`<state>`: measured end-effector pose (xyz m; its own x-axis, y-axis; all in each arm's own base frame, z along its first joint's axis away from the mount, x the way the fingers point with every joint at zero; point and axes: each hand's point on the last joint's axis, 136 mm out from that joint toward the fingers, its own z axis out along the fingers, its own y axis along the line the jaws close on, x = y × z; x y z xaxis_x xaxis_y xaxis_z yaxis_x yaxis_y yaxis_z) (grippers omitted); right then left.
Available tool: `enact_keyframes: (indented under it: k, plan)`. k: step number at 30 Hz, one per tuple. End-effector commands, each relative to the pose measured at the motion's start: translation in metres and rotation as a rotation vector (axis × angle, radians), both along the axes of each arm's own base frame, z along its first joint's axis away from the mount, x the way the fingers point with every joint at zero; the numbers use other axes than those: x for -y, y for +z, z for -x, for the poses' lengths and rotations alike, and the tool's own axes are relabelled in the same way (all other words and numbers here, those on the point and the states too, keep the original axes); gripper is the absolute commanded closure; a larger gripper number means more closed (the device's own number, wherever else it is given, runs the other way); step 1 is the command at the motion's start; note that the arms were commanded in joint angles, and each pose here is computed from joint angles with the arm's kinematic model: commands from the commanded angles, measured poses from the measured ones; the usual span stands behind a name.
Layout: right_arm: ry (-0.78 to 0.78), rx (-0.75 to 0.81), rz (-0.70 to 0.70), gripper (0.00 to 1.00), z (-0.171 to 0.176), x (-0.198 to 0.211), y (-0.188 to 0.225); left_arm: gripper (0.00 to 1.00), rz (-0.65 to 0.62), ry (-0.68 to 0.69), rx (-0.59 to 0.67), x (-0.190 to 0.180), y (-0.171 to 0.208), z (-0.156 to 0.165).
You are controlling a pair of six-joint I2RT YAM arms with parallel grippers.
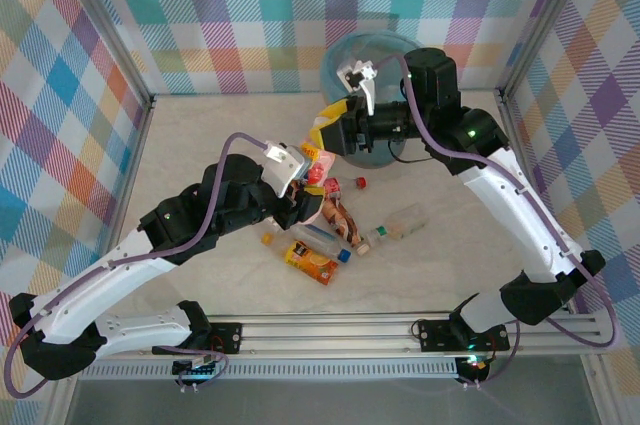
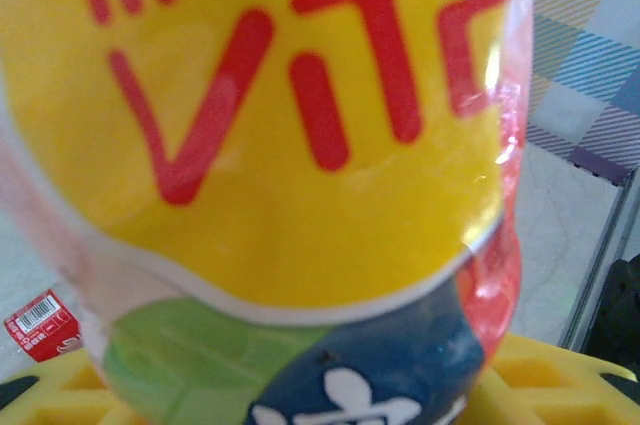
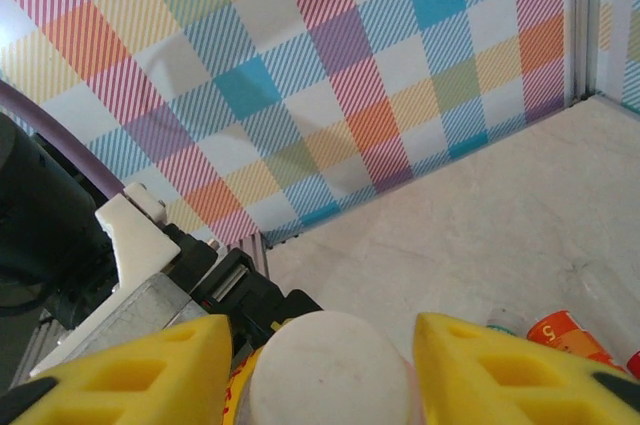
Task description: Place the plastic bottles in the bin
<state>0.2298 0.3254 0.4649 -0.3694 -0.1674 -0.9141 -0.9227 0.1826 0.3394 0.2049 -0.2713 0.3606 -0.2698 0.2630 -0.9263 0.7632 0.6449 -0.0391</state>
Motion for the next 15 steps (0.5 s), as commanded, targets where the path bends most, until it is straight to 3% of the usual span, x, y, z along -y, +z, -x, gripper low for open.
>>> enact_keyframes:
  k: [1,5,10,15]
  plan:
    - [0.035,-0.026,0.001,0.63,0.006,-0.003,-0.002,0.45,0.024,-0.022,0.032,0.005,0.008,0.001]
    - [0.012,-0.012,-0.002,0.70,0.003,-0.001,0.001,0.41,0.023,-0.002,0.041,0.002,0.009,-0.002]
    - [-0.087,0.050,0.008,0.80,-0.010,0.006,0.014,0.16,0.059,0.069,0.069,-0.008,0.019,-0.008]
    - [-0.225,0.183,0.034,0.83,-0.035,0.017,0.038,0.05,0.184,0.146,0.130,-0.022,0.049,-0.013]
